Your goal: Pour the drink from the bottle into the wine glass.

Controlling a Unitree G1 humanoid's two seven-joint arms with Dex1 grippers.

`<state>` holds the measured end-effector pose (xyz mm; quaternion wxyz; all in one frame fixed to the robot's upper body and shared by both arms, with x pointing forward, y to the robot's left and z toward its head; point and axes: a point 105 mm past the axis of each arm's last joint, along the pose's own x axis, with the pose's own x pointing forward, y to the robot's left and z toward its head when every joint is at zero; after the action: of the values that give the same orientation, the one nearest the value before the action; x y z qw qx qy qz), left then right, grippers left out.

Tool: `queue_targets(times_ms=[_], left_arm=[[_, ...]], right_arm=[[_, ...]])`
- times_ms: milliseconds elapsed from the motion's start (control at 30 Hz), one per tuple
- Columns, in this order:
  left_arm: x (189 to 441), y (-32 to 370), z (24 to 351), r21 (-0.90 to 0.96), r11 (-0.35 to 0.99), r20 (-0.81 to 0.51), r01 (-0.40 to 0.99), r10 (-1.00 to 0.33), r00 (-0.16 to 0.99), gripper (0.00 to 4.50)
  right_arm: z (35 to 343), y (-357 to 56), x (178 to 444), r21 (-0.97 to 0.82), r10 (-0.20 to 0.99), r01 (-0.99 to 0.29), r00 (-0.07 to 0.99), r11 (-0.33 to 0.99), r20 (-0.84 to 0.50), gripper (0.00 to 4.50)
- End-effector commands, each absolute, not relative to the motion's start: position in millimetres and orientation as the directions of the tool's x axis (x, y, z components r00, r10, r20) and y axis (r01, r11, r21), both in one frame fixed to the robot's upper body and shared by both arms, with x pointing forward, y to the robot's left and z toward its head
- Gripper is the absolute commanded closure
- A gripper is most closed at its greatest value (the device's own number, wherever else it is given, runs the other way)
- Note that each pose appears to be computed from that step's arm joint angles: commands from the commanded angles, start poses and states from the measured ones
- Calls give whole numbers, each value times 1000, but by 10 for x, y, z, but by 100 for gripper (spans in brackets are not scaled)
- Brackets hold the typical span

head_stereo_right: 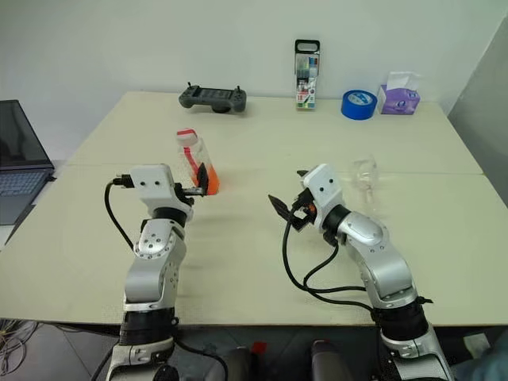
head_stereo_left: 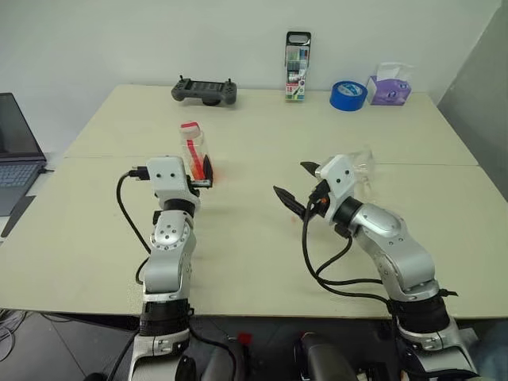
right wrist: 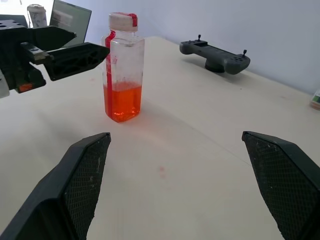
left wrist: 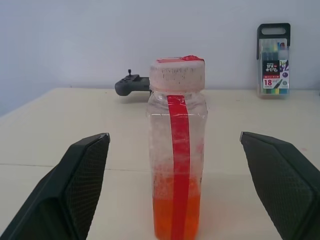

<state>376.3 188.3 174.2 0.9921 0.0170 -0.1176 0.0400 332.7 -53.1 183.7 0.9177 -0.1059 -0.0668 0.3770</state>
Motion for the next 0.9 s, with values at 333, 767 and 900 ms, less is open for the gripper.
queue_targets(times_ms=[333,767,900], left_arm=[[4108,1862,1896,31,998,293,-48,36,955,3],[4380,1854,1961,51,999,306,-6,-10,952,3],[4389,1877,1954,48,999,309,-15,-1,951,3]], right_arm=[[1980,-360,3242,-270,766,-725,636,634,92,0],[1913,-352,3182,-264,764,-727,641,634,71,0],[1888,-345,3163,-261,763,-727,643,635,65,0]])
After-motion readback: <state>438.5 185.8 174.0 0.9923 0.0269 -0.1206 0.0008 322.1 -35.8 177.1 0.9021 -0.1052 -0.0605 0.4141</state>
